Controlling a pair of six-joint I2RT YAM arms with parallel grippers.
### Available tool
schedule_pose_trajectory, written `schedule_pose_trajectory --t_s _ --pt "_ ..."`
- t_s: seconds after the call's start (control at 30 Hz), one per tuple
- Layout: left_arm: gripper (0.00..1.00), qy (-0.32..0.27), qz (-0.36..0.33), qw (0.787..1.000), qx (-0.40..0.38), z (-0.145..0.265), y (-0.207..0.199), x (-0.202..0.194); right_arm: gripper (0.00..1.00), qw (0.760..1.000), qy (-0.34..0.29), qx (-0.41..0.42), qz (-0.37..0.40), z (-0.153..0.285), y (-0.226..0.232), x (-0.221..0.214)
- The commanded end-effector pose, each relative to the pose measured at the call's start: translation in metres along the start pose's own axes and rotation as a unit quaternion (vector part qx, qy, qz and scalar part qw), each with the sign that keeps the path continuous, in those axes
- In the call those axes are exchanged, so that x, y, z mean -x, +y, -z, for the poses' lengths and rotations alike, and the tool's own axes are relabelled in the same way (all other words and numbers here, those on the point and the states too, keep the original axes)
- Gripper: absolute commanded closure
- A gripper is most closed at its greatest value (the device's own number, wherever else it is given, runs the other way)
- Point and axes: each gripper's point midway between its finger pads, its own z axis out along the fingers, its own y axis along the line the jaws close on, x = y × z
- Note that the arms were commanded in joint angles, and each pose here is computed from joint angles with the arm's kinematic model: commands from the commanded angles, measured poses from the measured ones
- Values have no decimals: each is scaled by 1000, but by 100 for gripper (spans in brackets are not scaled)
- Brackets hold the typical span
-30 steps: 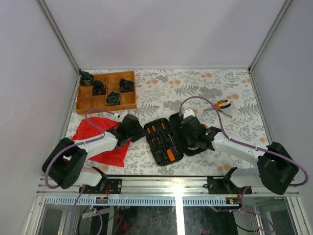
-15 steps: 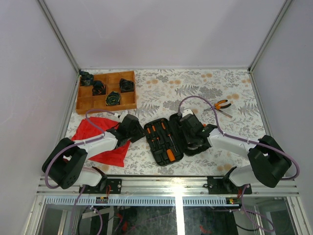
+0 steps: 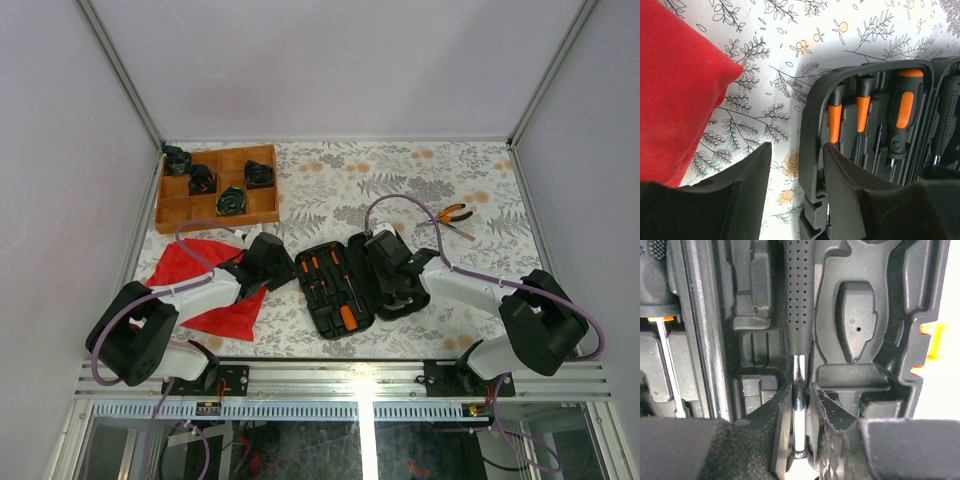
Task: Sort the tools into containers
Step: Place the hammer in the storage box.
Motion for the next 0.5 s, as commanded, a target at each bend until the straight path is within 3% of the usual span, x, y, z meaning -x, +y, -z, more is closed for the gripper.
schedule_pose_trajectory --t_s 0.0,0.47 --pt "55 -10 -9 1000 -7 2 -9 7 71 1000 18 -18 -5 7 -7 1" --pt "54 -9 -12 1000 -1 0 -4 5 69 999 -37 33 -13 34 5 25"
